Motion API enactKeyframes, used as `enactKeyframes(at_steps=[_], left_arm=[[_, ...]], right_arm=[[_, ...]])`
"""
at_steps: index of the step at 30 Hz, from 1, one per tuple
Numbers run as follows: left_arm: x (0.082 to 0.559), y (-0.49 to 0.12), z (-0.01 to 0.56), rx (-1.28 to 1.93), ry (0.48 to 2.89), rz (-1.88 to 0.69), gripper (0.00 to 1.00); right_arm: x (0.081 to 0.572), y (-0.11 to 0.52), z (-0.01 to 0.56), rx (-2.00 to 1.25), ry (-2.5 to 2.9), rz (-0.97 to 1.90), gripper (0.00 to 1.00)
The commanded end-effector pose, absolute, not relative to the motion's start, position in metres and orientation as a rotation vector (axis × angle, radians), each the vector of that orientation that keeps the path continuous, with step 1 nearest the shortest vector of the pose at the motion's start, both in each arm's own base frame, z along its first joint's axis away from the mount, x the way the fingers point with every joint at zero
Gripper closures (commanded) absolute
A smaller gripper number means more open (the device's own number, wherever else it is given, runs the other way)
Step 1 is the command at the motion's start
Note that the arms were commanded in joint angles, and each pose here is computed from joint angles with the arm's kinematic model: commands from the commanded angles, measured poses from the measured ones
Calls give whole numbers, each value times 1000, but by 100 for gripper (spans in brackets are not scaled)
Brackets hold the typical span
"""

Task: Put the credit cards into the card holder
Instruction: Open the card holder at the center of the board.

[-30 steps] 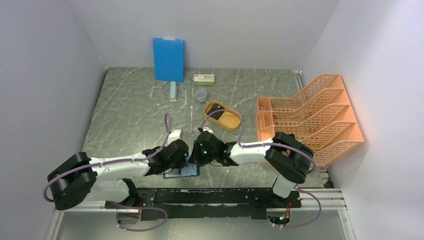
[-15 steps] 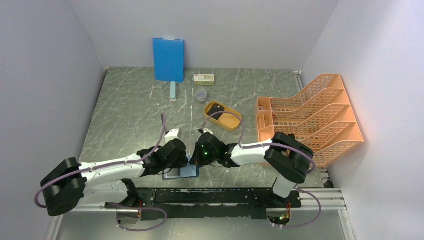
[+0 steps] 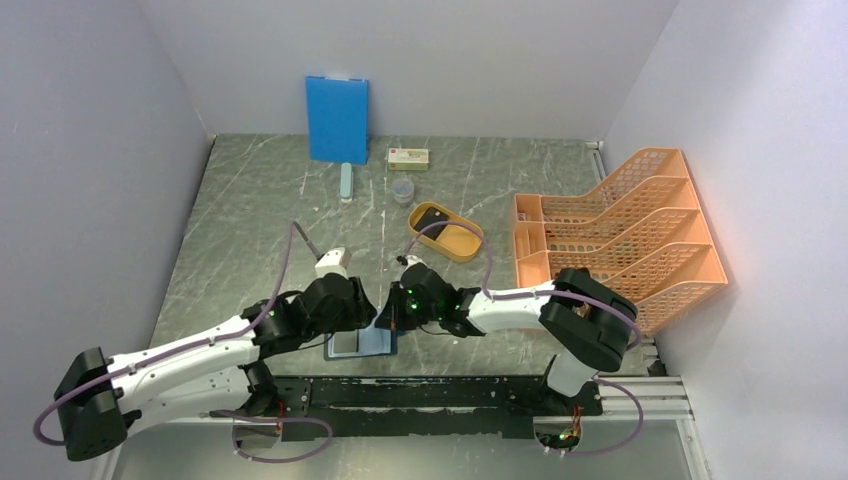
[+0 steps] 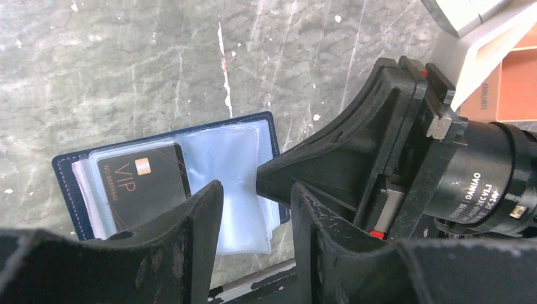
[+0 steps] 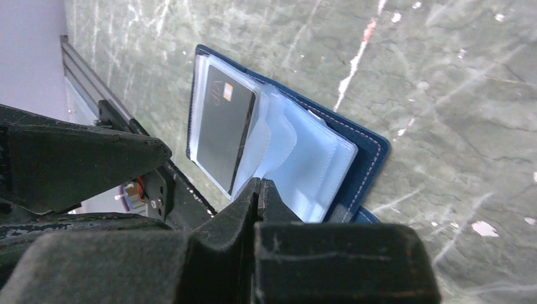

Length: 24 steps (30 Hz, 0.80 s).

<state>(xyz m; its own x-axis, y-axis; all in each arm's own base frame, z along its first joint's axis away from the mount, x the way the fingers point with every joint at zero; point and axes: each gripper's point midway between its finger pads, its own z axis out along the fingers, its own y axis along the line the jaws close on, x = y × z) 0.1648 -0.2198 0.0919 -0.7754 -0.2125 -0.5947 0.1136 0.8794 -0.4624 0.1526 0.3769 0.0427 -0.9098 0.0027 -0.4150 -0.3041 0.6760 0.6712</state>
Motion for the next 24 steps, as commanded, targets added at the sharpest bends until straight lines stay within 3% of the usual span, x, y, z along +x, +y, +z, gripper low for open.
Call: enactKeyframes(at_steps=[1,15,24], left_arm=[[166,-209,107,-105,2340,-619,51],[157,-195,98,-130,2340,-625,54],[154,-184,65,-172,2397,-533,60]], right_arm=[[153,396,62,-258,2451,1211,100],[153,427,50,-261,2489,1260,100],[154,389,32,-144,2535,1090,100]])
